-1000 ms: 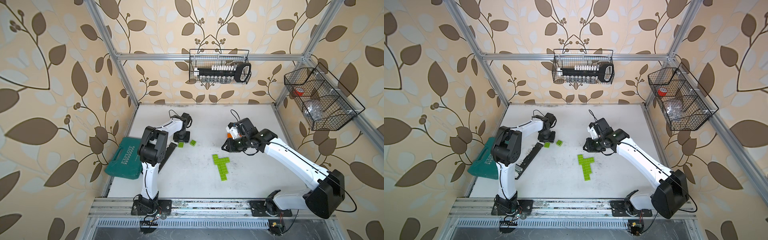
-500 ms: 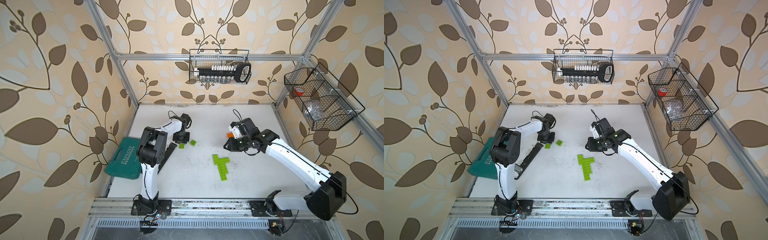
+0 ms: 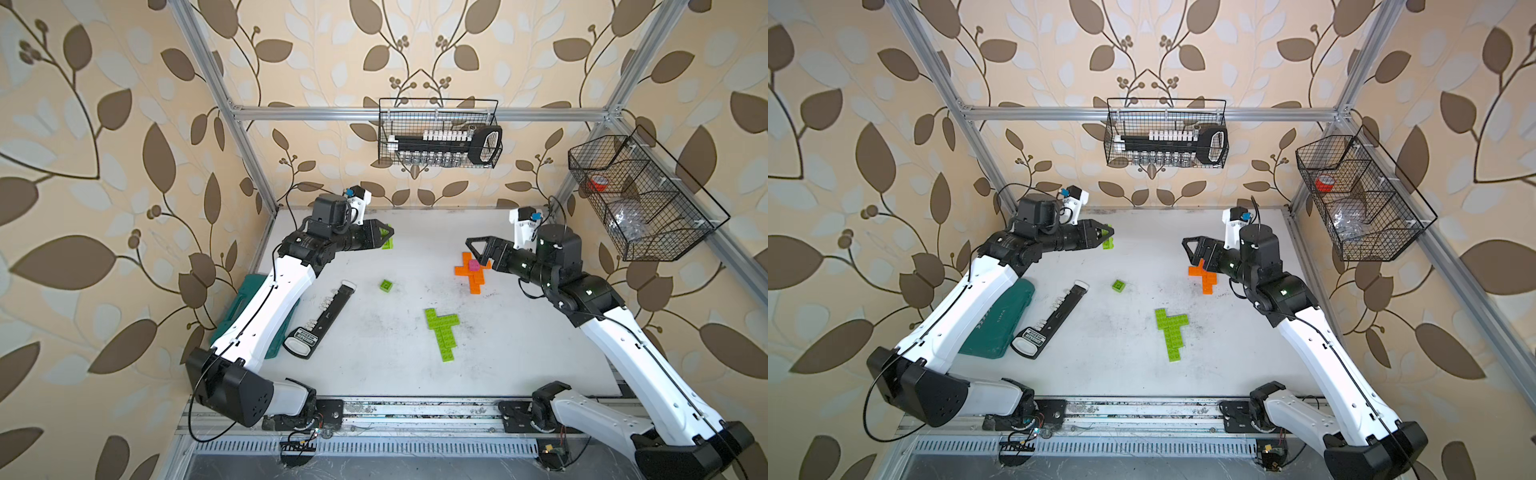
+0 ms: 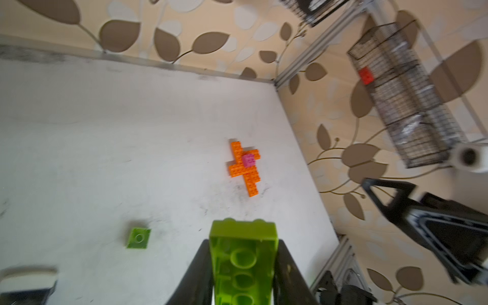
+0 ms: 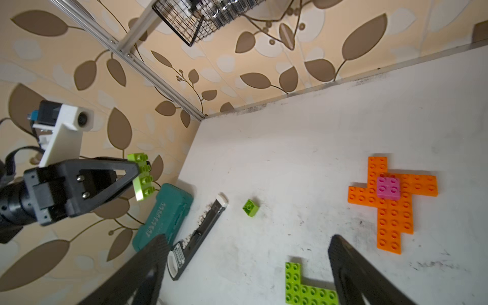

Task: Assemble a small pinwheel with lego
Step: Adjust the lego brick at the center of the board.

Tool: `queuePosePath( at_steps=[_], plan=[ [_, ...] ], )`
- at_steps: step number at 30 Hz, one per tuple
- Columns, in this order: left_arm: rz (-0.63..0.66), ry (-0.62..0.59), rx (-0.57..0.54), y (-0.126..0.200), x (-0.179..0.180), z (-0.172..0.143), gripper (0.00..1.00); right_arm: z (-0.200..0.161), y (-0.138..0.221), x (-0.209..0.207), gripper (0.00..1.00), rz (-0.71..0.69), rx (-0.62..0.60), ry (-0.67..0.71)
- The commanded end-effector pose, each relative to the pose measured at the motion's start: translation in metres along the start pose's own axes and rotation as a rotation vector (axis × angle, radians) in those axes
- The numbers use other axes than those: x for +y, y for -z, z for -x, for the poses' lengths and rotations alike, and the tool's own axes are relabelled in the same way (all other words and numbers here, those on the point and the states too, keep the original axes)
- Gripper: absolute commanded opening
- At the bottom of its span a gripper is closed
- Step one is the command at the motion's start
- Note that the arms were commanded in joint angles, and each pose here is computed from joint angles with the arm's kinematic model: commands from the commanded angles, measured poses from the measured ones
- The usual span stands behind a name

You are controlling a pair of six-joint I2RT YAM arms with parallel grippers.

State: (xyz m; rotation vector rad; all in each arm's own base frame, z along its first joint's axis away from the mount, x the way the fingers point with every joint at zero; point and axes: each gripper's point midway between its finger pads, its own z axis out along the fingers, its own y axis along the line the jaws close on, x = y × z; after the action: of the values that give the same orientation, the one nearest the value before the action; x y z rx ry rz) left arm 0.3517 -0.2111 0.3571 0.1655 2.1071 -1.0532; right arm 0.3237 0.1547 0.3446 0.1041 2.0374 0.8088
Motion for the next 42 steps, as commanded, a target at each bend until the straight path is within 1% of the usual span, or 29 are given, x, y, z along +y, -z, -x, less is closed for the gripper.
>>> queuePosePath(
  at_steps=[1, 3, 4, 6, 7, 9, 10, 13, 15, 17, 21, 28, 35, 37, 39, 42],
  plan=[
    [-0.273, -0.011, -0.052, 0.013, -0.063, 0.025, 0.22, 0.016, 0.004, 0.049, 0.99, 0.234, 0.010, 0.021],
    [-0.352, -0.026, -0.069, 0.021, -0.085, 0.032, 0.22, 0.019, 0.008, 0.085, 0.99, 0.455, 0.021, -0.003],
    [-0.379, -0.036, -0.074, 0.024, -0.094, 0.033, 0.22, 0.019, 0.010, 0.098, 0.98, 0.537, 0.035, -0.014],
    [-0.446, -0.059, -0.083, 0.031, -0.114, 0.037, 0.22, 0.023, 0.021, 0.129, 0.95, 0.739, 0.056, -0.029],
    [-0.472, -0.071, -0.085, 0.033, -0.123, 0.037, 0.22, 0.025, 0.025, 0.137, 0.93, 0.792, 0.065, -0.040],
    [-0.529, -0.101, -0.080, 0.038, -0.141, 0.035, 0.21, 0.026, 0.030, 0.152, 0.89, 0.852, 0.083, -0.026],
    [-0.550, -0.114, -0.078, 0.039, -0.148, 0.033, 0.21, 0.025, 0.032, 0.158, 0.87, 0.867, 0.092, -0.012],
    [-0.629, -0.149, -0.065, 0.045, -0.172, 0.029, 0.20, 0.017, 0.034, 0.176, 0.86, 0.904, 0.138, 0.032],
    [-0.671, -0.167, -0.064, 0.049, -0.183, 0.028, 0.19, 0.013, 0.032, 0.182, 0.83, 0.912, 0.157, 0.039],
    [-0.697, -0.184, -0.063, 0.052, -0.191, 0.027, 0.19, 0.012, 0.032, 0.185, 0.78, 0.938, 0.165, 0.030],
    [-0.728, -0.205, -0.056, 0.056, -0.201, 0.025, 0.18, 0.011, 0.037, 0.193, 0.73, 0.986, 0.178, 0.029],
    [-0.735, -0.208, -0.048, 0.056, -0.203, 0.021, 0.18, 0.013, 0.042, 0.198, 0.52, 1.001, 0.174, 0.027],
    [-0.733, -0.203, -0.038, 0.053, -0.201, 0.019, 0.18, 0.013, 0.045, 0.201, 0.40, 1.018, 0.174, 0.026],
    [-0.731, -0.202, -0.037, 0.052, -0.200, 0.018, 0.18, 0.013, 0.044, 0.200, 0.34, 1.010, 0.169, 0.029],
    [-0.727, -0.197, -0.035, 0.051, -0.198, 0.017, 0.20, 0.013, 0.041, 0.197, 0.27, 0.982, 0.159, 0.033],
    [-0.718, -0.196, -0.035, 0.051, -0.197, 0.016, 0.22, 0.012, 0.036, 0.191, 0.20, 0.938, 0.144, 0.040]
  ],
)
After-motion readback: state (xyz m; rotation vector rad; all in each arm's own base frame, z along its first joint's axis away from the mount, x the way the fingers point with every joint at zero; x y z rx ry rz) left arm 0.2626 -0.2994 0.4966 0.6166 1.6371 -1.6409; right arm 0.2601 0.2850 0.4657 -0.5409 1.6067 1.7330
